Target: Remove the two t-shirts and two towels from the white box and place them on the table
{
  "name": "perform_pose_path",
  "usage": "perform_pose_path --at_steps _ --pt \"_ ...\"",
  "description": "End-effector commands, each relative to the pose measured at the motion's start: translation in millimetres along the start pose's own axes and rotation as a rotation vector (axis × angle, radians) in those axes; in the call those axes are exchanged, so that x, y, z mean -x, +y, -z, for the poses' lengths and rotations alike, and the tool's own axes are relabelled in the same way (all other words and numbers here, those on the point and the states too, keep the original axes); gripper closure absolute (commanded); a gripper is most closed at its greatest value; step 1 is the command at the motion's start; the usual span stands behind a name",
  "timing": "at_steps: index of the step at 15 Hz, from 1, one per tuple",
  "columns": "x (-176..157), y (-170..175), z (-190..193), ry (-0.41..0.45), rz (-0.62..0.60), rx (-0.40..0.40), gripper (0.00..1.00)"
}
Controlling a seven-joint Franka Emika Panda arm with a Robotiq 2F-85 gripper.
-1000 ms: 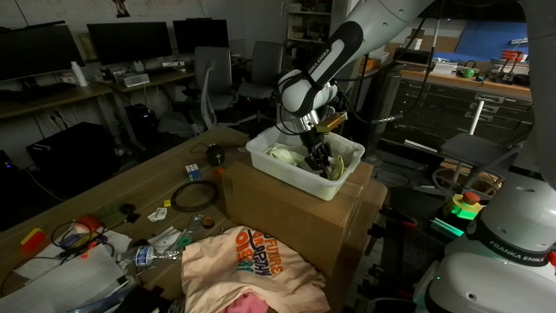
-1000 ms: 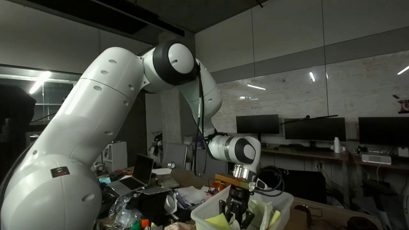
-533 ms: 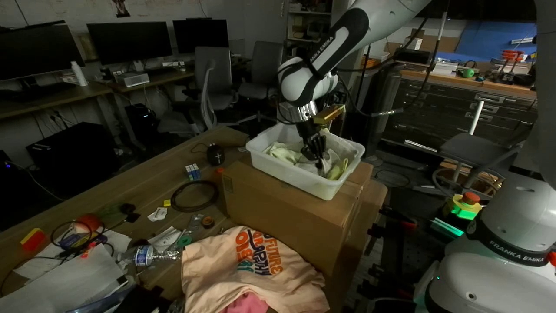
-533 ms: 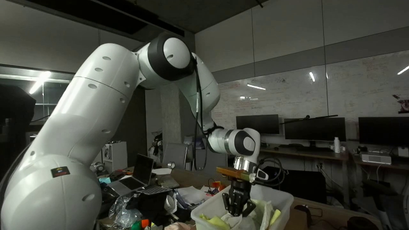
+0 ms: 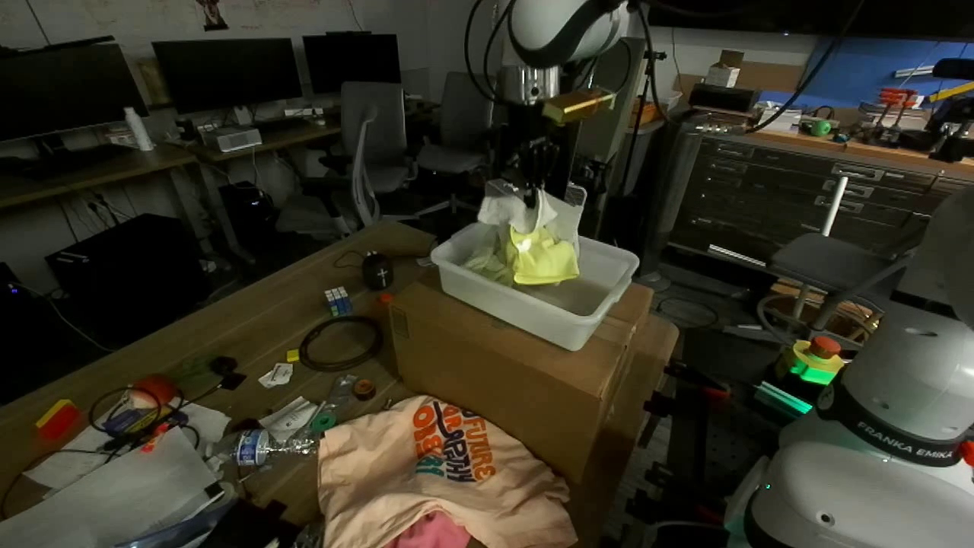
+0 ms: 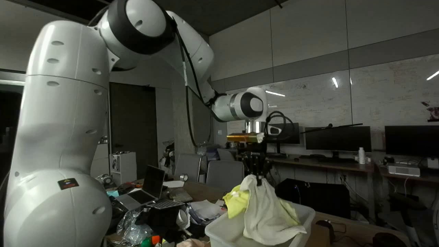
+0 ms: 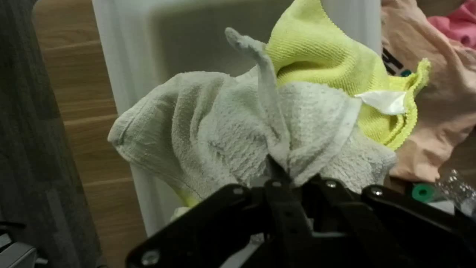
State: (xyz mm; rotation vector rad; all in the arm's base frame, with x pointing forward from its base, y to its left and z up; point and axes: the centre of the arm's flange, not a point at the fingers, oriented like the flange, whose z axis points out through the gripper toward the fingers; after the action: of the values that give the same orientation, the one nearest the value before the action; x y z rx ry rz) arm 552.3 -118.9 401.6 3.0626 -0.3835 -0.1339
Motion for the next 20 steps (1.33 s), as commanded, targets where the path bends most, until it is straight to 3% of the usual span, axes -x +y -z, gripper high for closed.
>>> perform_pose_path --at_steps 1,5,13,16,20 --pt "28.2 -14.2 77.3 0.165 -0.115 0.004 0.96" --pt "48.4 -33.9 147.0 0.331 -0.196 -0.022 0.96" --pt "92.8 -108.4 262.0 0.594 -0.183 -0.018 0.96" --pt "107.8 -141.8 293.8 0.626 -0.103 -0.056 0.96" --pt "116.3 -203.0 293.1 0.614 0.027 -0.039 0.96"
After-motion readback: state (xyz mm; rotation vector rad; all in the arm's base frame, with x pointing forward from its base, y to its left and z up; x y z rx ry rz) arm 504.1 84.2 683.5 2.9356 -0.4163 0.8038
